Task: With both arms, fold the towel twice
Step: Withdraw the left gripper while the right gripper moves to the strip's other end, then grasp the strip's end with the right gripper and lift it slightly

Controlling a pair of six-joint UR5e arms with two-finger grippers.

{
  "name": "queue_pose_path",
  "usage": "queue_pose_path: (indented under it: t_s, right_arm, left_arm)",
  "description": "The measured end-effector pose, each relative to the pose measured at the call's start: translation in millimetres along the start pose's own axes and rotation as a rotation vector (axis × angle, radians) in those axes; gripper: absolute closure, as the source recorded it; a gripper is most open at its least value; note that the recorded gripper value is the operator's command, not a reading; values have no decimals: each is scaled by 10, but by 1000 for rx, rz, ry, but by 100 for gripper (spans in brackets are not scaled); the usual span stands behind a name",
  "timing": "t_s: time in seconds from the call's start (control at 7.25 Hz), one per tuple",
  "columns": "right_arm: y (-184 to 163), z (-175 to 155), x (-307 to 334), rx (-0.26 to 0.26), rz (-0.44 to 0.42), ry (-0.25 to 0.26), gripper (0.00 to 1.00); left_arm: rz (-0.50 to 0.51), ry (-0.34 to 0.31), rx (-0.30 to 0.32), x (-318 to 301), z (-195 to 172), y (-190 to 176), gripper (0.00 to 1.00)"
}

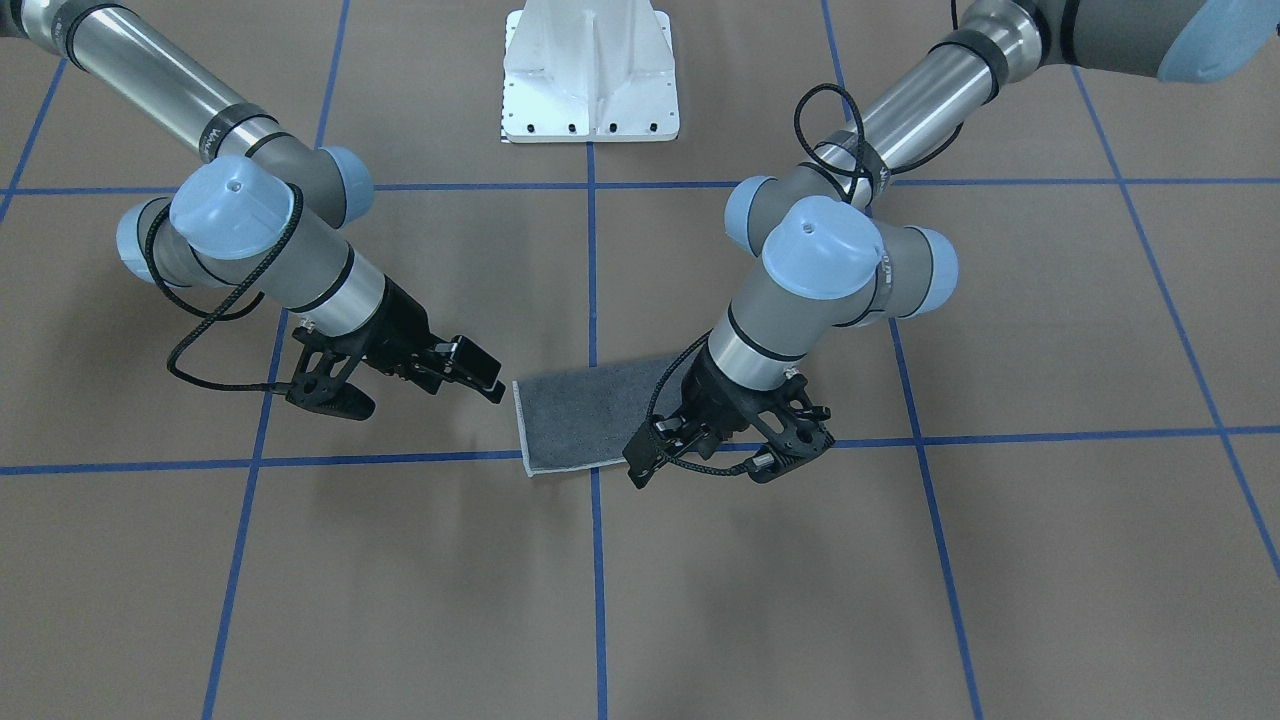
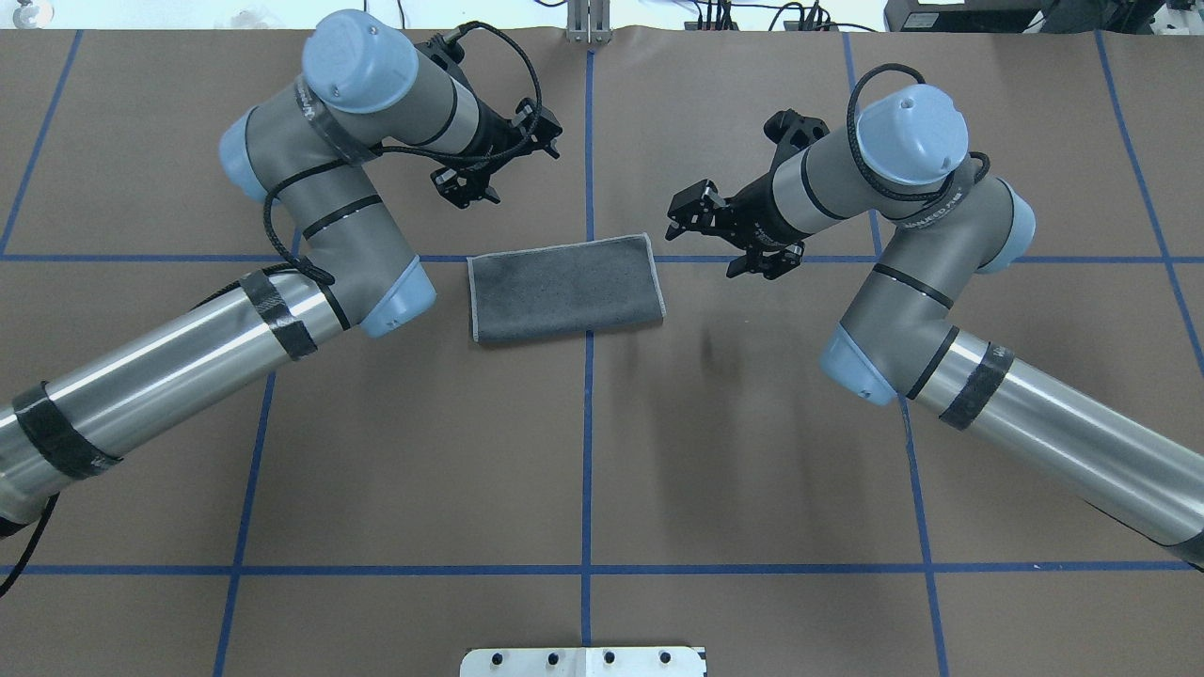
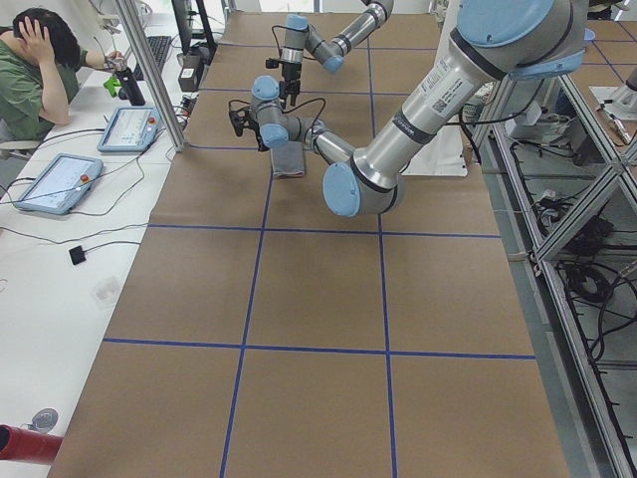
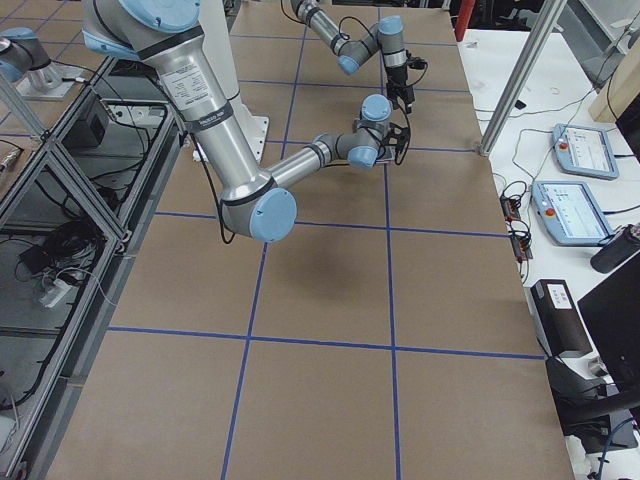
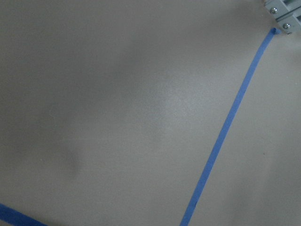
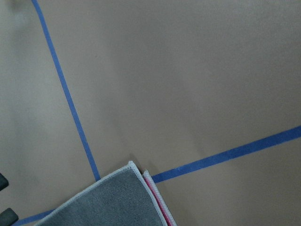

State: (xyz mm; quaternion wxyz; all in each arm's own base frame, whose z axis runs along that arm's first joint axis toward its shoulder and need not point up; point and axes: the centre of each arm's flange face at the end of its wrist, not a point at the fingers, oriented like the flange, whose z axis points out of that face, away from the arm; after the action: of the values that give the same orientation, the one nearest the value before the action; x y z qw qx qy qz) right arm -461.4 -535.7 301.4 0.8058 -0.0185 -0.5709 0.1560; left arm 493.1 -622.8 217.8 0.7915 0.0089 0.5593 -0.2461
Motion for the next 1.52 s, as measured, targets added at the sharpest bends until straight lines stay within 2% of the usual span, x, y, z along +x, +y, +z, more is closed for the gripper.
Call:
queue_pose_path:
  t_s: [0.14, 0.69, 0.97, 1.1, 1.52]
  right_arm:
    - [63, 64, -15, 1, -61, 4, 1]
    - [217, 422, -3, 12, -189, 47, 1]
    - [281, 588, -71, 13, -205, 59, 7]
    - [294, 627, -113, 12, -208, 60, 19]
    - [294, 664, -145, 12, -208, 62, 21]
  left_arm:
    - [26, 3, -8, -124, -127, -80, 1]
    - [54, 5, -8, -469, -341, -165, 1]
    - [63, -6, -5, -587, -339, -218, 1]
    - [63, -8, -3, -611, -346, -243, 1]
    - [62, -11, 0, -638, -347, -264, 1]
